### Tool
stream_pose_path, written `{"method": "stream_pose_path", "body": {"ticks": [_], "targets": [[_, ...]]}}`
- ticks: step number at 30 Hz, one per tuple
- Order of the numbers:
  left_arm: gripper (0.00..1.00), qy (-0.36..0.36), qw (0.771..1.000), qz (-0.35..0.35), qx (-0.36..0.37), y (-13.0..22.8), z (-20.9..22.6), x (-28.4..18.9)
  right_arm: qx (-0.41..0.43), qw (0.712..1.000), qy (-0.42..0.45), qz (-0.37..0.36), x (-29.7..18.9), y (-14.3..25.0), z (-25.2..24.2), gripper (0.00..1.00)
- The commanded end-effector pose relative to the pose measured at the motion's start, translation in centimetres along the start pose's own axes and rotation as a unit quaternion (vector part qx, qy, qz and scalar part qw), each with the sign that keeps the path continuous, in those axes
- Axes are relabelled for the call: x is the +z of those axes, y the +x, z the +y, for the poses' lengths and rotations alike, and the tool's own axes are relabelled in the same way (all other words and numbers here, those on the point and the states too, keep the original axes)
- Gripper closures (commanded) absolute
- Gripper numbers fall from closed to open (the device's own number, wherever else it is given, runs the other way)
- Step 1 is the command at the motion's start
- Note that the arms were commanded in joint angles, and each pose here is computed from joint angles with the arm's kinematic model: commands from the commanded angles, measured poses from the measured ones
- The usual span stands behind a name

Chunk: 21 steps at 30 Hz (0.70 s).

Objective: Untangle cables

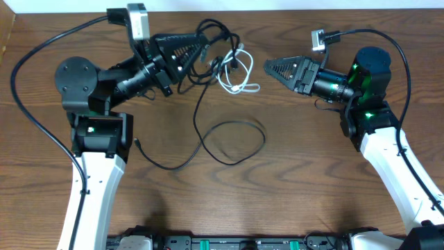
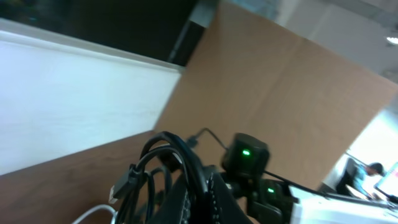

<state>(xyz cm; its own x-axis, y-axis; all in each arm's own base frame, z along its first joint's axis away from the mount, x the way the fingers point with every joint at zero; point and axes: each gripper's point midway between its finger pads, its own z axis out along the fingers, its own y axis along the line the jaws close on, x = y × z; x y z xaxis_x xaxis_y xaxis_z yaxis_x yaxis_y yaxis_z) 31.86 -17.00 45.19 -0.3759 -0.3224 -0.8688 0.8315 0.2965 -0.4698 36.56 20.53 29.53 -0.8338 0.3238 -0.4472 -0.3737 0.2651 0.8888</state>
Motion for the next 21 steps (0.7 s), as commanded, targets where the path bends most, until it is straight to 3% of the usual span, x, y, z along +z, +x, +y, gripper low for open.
{"method": "stream_pose_path", "body": {"ticks": [1, 5, 13, 21], "targets": [[0.93, 0.040, 0.999, 0.014, 0.007, 0.3, -2.8, 0.6, -0.021, 1.000, 0.000, -0.006, 0.2, -0.2, 0.6, 0.01], [0.92, 0.054, 0.998, 0.018, 0.006, 0.8, -3.7, 1.4, -0.034, 0.999, -0.002, 0.002, 0.9, 0.5, 0.9, 0.01], [0.92, 0.070, 0.997, 0.011, 0.024, 0.6, -4.8, 1.8, -0.040, 0.999, 0.012, 0.018, 2.3, 2.2, 0.7, 0.13], [0.93, 0.060, 0.994, 0.002, 0.090, 0.5, -4.1, 1.8, -0.039, 0.999, 0.002, 0.032, 2.3, 2.7, 1.0, 0.11]]}}
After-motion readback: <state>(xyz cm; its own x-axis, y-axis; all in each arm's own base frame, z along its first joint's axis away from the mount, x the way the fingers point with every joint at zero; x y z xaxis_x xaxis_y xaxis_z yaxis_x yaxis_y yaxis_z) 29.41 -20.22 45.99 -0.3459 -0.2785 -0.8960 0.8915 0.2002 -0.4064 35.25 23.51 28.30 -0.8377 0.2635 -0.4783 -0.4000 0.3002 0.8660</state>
